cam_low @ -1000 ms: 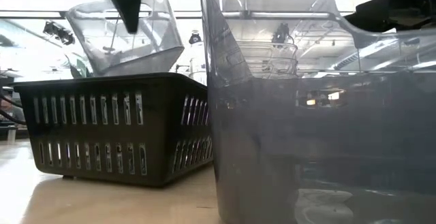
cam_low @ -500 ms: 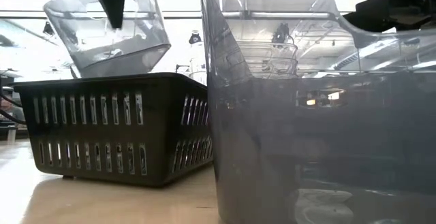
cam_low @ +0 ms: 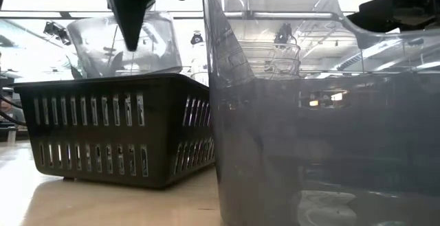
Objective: Stack baskets by color
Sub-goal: Stack the left black bin on the middle black bin, then stack the right black bin on the left black bins
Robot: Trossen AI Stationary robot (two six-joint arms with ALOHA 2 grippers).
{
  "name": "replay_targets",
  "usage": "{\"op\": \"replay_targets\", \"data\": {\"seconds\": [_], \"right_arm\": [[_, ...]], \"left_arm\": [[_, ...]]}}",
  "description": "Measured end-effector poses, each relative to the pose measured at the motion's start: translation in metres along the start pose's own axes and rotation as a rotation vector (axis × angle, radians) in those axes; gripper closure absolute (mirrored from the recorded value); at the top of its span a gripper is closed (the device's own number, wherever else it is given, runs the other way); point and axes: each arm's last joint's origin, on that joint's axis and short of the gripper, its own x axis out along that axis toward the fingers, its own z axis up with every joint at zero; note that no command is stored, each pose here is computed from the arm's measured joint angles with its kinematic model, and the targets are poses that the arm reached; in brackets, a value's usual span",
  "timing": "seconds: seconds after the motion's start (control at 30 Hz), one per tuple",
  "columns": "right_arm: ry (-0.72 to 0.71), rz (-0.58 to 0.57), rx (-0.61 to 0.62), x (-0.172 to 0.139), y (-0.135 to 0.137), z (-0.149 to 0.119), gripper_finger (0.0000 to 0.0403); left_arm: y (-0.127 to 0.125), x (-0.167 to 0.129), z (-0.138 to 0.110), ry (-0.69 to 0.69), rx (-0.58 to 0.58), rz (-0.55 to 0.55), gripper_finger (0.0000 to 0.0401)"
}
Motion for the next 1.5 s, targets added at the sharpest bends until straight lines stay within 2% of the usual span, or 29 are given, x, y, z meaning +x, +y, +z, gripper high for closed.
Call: {"op": "replay_targets", "data": {"seconds": [0.4, 0.77, 0.83, 1.03, 1.17, 1.3, 1.5], "right_arm": [[-0.005, 0.001, 0.003, 0.0, 0.0, 0.001, 0.0239], [-0.004, 0.023, 0.004, 0.0, 0.001, 0.0, 0.0239], [-0.004, 0.025, 0.004, 0.0, 0.001, 0.0, 0.0239], [-0.004, 0.025, 0.002, 0.0, 0.001, 0.0, 0.0239], [-0.004, 0.025, 0.001, 0.0, 0.001, 0.0, 0.0239], [-0.002, 0.027, -0.004, 0.0, 0.001, 0.0, 0.0239], [-0.017, -0.001, -0.039, 0.001, -0.002, 0.002, 0.0239]], "left_arm": [[0.005, 0.004, 0.01, 0.094, -0.024, -0.106, 0.0396], [0.019, 0.006, 0.02, 0.151, -0.068, -0.141, 0.0391], [0.021, 0.007, 0.021, 0.153, -0.075, -0.14, 0.0376], [0.022, 0.006, 0.02, 0.169, -0.075, -0.127, 0.029], [0.022, 0.006, 0.02, 0.169, -0.075, -0.125, 0.0248], [0.016, 0.006, 0.021, 0.136, -0.075, -0.156, 0.0236], [-0.011, 0.0, 0.006, 0.033, 0.0, -0.187, 0.025]]}}
